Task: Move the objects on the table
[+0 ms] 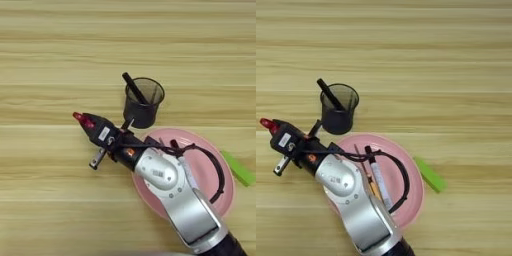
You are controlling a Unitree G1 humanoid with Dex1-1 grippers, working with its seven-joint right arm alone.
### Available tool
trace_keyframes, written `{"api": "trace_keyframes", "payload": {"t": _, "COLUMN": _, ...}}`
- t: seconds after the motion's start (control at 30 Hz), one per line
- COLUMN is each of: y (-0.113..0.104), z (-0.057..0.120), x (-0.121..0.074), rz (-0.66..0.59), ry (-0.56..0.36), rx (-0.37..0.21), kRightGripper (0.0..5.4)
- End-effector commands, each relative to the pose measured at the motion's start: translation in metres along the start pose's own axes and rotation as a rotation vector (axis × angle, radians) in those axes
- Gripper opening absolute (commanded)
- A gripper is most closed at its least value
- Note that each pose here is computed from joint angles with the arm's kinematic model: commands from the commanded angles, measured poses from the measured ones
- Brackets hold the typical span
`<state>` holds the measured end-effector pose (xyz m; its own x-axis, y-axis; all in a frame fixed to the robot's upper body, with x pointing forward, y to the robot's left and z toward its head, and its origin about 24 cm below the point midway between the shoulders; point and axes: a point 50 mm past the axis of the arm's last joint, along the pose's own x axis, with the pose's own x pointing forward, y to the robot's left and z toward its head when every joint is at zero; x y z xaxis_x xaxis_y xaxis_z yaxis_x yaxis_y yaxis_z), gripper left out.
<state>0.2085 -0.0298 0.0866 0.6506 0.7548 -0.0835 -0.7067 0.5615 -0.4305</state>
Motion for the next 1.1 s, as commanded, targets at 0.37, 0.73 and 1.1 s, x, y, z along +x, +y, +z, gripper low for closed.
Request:
{"api": "trace_keyframes", "payload": {"t": 0.37, "y": 0.013, "z": -0.002, "x": 0.000, "rz": 0.116, "ry": 0.021, "rx": 0.121, "kRightGripper": 1.86}}
{"api": "trace_keyframes", "payload": {"t": 0.73, "y": 0.009, "z": -0.006, "x": 0.000, "rz": 0.108, "ry": 0.037, "rx": 0.159, "kRightGripper": 3.12}}
{"api": "trace_keyframes", "payload": {"t": 1.1, "y": 0.003, "z": -0.004, "x": 0.001, "rz": 0.084, "ry": 0.026, "rx": 0.196, "kRightGripper": 4.19}}
